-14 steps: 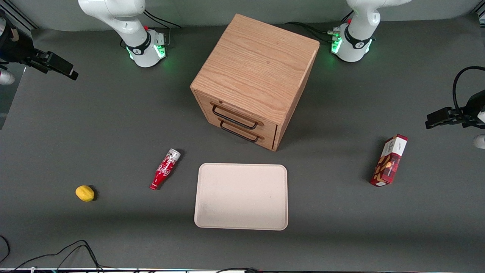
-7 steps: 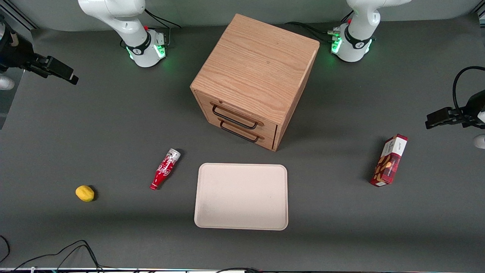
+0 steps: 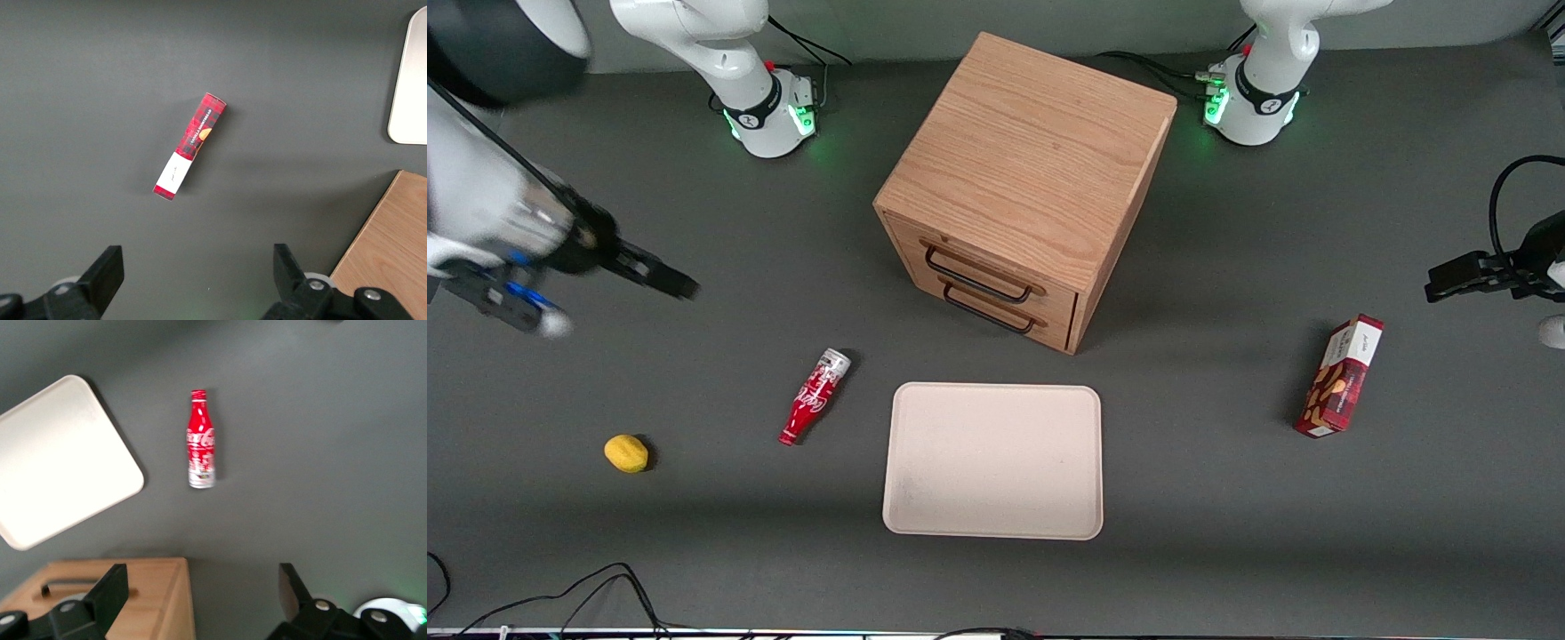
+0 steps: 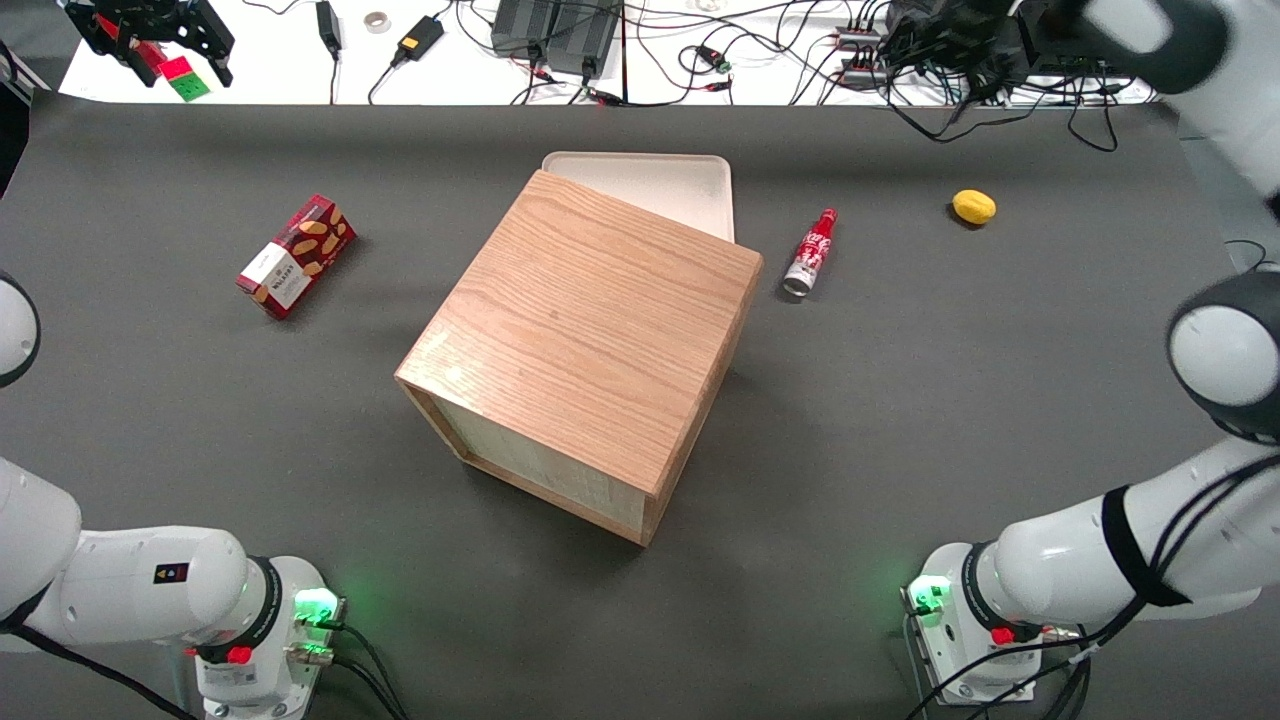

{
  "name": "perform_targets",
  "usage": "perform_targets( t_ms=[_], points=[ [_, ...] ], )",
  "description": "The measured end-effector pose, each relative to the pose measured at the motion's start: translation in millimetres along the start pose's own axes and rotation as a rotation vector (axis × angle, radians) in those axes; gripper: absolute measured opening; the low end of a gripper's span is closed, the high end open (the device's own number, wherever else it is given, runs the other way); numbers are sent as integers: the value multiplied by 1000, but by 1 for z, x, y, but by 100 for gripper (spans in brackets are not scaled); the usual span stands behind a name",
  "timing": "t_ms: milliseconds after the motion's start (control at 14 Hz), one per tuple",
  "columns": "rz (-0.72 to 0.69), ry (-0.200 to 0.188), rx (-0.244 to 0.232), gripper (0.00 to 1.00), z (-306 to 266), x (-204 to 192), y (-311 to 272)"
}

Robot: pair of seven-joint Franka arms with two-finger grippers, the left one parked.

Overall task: Place coke bottle on tray
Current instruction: 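Move the right gripper down over the red Coca-Cola bottle, then close the right gripper around the bottle's body and lift it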

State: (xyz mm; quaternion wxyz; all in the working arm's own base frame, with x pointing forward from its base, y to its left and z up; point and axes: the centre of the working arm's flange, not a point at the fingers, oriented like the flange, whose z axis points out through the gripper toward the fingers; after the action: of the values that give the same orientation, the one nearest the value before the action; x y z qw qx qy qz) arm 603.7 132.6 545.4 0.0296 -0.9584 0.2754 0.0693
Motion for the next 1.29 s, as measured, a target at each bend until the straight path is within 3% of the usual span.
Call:
perform_targets(
  t_ms=[214,429,571,714,1286],
  points=[
    [107,-30,8,100,124,44,-46],
    [107,14,-35,100,220,61,-59],
    [79,54,-28,100,268,58,-57],
    [49,84,-24,100,301,49,-49],
    [-1,129,-3,100,352,30,-26]
  ],
)
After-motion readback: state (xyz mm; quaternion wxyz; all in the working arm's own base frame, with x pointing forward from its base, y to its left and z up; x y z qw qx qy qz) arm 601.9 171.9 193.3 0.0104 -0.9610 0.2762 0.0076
